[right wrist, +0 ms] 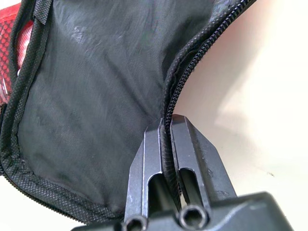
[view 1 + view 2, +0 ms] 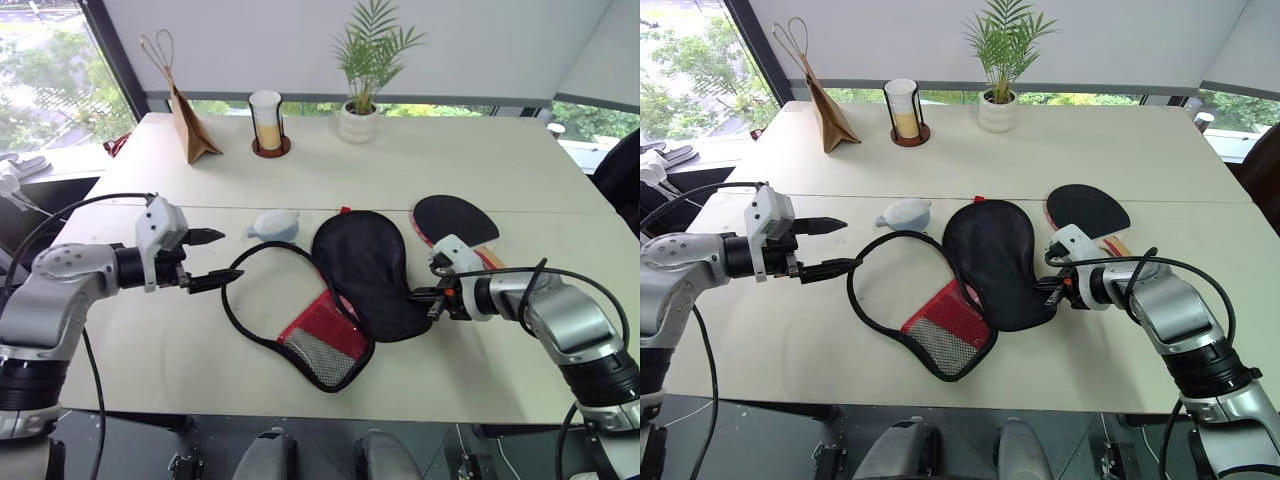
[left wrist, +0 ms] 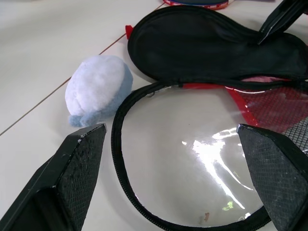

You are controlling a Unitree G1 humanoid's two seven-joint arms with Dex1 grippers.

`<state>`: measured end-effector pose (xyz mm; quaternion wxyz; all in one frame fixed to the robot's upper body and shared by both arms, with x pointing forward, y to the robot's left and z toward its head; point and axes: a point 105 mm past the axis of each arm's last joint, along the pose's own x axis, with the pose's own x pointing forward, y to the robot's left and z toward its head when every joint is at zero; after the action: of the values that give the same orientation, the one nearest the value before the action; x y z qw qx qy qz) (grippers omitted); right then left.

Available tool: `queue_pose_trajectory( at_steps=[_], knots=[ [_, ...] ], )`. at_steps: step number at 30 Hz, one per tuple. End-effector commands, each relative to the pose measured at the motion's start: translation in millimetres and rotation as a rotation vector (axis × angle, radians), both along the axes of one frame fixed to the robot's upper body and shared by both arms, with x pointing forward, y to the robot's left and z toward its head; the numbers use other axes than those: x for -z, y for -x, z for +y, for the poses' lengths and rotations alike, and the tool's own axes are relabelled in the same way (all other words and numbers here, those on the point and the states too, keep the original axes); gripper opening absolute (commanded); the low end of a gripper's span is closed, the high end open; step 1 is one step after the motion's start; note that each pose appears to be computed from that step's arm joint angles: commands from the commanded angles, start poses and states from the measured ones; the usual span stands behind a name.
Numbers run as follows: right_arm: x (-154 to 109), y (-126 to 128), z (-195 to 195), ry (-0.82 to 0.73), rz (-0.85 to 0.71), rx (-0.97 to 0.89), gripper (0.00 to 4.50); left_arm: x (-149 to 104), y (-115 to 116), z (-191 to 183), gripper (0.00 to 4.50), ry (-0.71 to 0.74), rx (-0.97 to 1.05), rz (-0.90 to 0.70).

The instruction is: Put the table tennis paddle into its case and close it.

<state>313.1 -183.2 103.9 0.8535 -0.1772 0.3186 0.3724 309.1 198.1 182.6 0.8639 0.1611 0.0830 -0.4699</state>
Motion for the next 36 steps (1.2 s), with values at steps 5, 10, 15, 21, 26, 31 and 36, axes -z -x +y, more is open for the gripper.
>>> queue_pose_trajectory(
  at_steps=[5,10,15,21,26,31,36],
  knots=[
    [-11,-3,-3,-0.009,-0.023,0.004,0.88,-9,0,-4,4.50,-0.004,0.024,-0.041],
    [-21,-8,-10,0.021,-0.071,0.032,3.33,-9,1,-5,4.50,-0.004,0.027,-0.039],
    [-52,-21,-33,0.062,-0.186,0.118,4.44,-8,2,-5,4.50,-0.005,0.028,-0.035],
    [-86,-38,-84,0.061,-0.277,0.347,4.44,-6,1,-7,4.50,-0.001,0.035,-0.030],
    [-75,-41,-117,0.088,-0.251,0.447,4.44,-4,1,-9,4.50,0.001,0.041,-0.029],
    [-51,-43,-131,0.089,-0.196,0.482,4.44,-5,1,-11,4.50,0.002,0.047,-0.030],
    [-32,-43,-132,0.061,-0.135,0.485,4.44,-7,4,-17,4.50,0.020,0.083,-0.026]
  ],
)
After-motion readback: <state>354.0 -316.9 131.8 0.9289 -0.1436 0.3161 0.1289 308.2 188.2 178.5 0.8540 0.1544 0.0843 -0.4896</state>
